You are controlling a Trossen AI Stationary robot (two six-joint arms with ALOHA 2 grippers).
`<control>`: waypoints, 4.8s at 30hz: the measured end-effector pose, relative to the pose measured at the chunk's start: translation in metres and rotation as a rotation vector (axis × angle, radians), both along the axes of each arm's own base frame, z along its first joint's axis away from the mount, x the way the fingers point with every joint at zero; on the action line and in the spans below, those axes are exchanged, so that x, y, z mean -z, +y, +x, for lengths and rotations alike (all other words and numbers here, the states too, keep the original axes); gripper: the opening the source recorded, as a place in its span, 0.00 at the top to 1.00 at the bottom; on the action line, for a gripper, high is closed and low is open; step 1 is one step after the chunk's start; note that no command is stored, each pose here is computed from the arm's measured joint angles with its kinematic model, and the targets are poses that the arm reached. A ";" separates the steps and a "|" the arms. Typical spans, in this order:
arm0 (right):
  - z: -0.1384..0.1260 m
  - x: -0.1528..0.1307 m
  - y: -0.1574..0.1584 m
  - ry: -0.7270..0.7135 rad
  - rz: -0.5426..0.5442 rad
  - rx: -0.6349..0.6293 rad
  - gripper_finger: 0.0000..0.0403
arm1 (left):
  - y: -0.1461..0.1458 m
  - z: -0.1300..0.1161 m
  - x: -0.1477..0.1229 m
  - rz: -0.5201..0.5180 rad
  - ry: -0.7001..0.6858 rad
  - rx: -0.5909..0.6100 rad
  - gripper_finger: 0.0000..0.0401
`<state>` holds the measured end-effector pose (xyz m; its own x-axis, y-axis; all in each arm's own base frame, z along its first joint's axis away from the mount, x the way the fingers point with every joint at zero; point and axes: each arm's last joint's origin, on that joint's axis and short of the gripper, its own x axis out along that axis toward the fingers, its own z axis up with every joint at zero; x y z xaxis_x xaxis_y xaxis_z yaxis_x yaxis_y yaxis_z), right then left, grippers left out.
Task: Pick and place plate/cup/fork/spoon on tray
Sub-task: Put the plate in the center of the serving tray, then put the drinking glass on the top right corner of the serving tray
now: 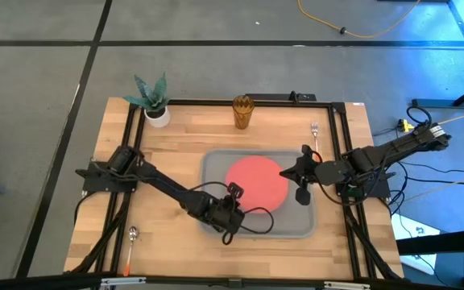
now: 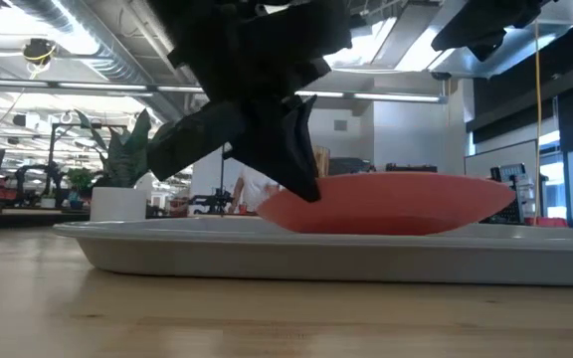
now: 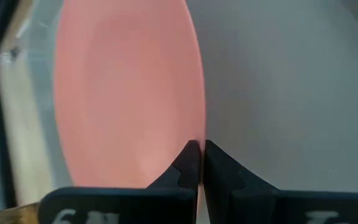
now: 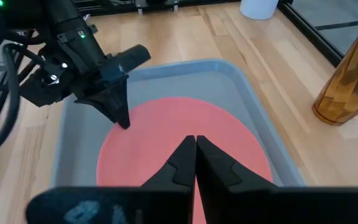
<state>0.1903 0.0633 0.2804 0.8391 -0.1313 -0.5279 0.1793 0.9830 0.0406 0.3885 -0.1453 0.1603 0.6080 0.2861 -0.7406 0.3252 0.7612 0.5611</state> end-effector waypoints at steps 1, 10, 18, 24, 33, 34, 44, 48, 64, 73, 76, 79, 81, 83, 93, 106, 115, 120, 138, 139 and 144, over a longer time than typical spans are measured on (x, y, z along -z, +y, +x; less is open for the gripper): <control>0.000 0.000 0.000 0.000 0.000 0.000 0.96 | 0.001 0.001 0.000 -0.011 0.003 0.000 1.00; 0.000 0.000 0.000 0.005 -0.002 0.000 0.96 | 0.004 0.006 0.015 -0.065 0.034 0.020 0.99; 0.000 0.001 0.000 0.008 -0.003 0.000 0.96 | 0.003 0.006 0.015 -0.080 0.040 0.021 0.90; 0.000 0.001 0.000 0.011 -0.021 -0.011 0.96 | 0.003 0.006 0.014 -0.080 0.038 0.017 0.89; 0.000 0.001 0.000 0.011 -0.022 -0.012 0.96 | -0.008 0.002 0.010 -0.047 0.028 0.009 0.88; 0.000 0.001 0.000 0.011 -0.022 -0.012 0.96 | -0.010 0.002 0.009 -0.039 0.026 0.010 0.88; 0.000 0.001 0.000 0.010 -0.018 -0.009 0.96 | -0.013 0.000 0.008 -0.009 0.019 -0.002 0.88; 0.000 0.001 0.000 0.010 -0.019 -0.010 0.96 | -0.015 -0.003 0.004 0.054 0.003 -0.026 0.88; 0.016 -0.022 -0.021 -0.096 -0.146 0.069 0.96 | 0.027 -0.045 -0.107 -0.028 -0.165 -0.230 0.88; 0.053 -0.062 -0.069 0.023 -0.198 0.105 0.96 | 0.064 -0.086 -0.175 -0.144 -0.330 -0.343 0.88; 0.070 -0.069 -0.086 0.118 -0.204 0.076 0.96 | 0.076 -0.101 -0.193 -0.198 -0.392 -0.395 0.88; 0.088 -0.076 -0.105 0.206 -0.178 0.078 0.96 | 0.086 -0.115 -0.208 -0.245 -0.447 -0.443 0.88; 0.100 -0.077 -0.119 0.273 -0.156 0.087 0.96 | 0.093 -0.124 -0.215 -0.278 -0.480 -0.481 0.88; 0.109 -0.077 -0.134 0.341 -0.126 0.104 0.96 | 0.101 -0.133 -0.223 -0.306 -0.513 -0.521 0.88; 0.141 -0.090 -0.192 0.498 -0.067 0.234 0.96 | 0.134 -0.156 -0.228 -0.279 -0.482 -0.671 0.88; 0.166 -0.067 -0.214 0.630 -0.217 0.017 0.79 | 0.141 -0.159 -0.224 -0.249 -0.433 -0.698 0.88; 0.181 -0.041 -0.222 0.729 -0.337 -0.170 0.78 | 0.141 -0.162 -0.221 -0.227 -0.389 -0.701 0.88; 0.185 -0.030 -0.232 0.761 -0.360 -0.179 0.78 | 0.141 -0.162 -0.221 -0.227 -0.389 -0.701 0.88; 0.181 -0.027 -0.248 0.674 -0.253 -0.227 0.78 | 0.141 -0.162 -0.221 -0.226 -0.388 -0.701 0.88; 0.182 -0.027 -0.247 0.663 -0.241 -0.239 0.78 | 0.141 -0.162 -0.221 -0.226 -0.387 -0.701 0.88; 0.184 -0.023 -0.247 0.655 -0.216 -0.264 0.78 | 0.141 -0.162 -0.221 -0.226 -0.387 -0.701 0.88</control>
